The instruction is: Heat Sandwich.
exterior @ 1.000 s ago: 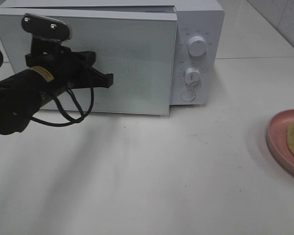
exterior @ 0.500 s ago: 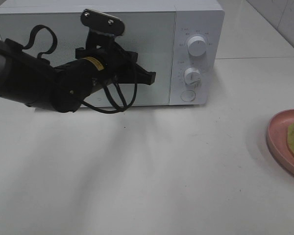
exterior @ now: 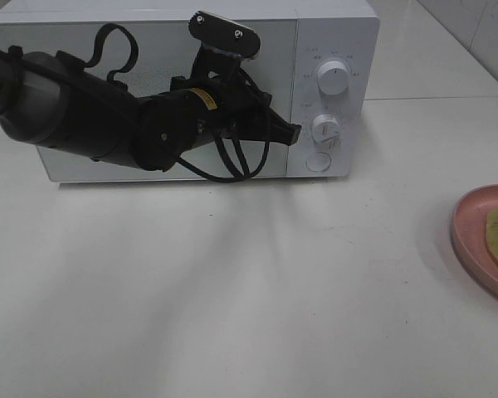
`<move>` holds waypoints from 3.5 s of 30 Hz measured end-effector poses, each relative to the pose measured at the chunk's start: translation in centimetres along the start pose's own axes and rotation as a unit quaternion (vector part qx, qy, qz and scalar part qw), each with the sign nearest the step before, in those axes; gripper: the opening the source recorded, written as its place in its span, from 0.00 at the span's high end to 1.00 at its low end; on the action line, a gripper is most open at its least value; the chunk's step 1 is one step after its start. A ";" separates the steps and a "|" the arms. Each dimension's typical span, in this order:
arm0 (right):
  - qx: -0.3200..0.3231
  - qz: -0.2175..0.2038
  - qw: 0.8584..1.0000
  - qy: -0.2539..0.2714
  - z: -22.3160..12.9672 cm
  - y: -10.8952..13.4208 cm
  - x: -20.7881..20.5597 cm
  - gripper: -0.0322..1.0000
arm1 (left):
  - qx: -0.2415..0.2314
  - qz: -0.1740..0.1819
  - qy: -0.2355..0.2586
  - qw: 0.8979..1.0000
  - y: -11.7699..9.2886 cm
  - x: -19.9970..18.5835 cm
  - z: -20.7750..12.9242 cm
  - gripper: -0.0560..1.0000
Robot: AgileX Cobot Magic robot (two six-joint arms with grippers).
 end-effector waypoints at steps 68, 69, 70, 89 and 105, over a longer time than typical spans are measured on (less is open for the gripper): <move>0.000 0.000 1.000 0.000 0.0 0.0 0.0 0.24 | -0.215 0.149 0.318 0.911 17.4 -31.4 1.8 0.03; 0.000 0.000 1.000 0.000 0.0 0.0 0.0 0.24 | -0.213 0.158 0.316 0.911 17.2 -32.1 1.7 0.03; 0.000 0.000 1.000 -0.001 0.0 0.0 0.0 0.24 | -0.211 0.165 0.315 0.911 17.0 -32.7 1.5 0.03; 0.000 0.000 1.000 -0.001 0.0 0.0 0.0 0.24 | -0.169 0.240 0.201 0.934 10.4 -42.8 -2.5 0.03; 0.000 0.000 1.000 -0.001 0.0 0.0 0.0 0.24 | -0.150 0.260 0.124 0.946 7.5 -46.6 -3.6 0.03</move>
Point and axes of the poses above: a point on each arm's last joint axis where the gripper is mounted, x pointing out along that axis toward the gripper, y along the wrist's bending axis when the last joint is at zero, z = x × y, the point moved 4 cm from there along x, pointing out along that axis toward the gripper, and after that the axes turned 3 degrees about x, right-handed, at the moved point
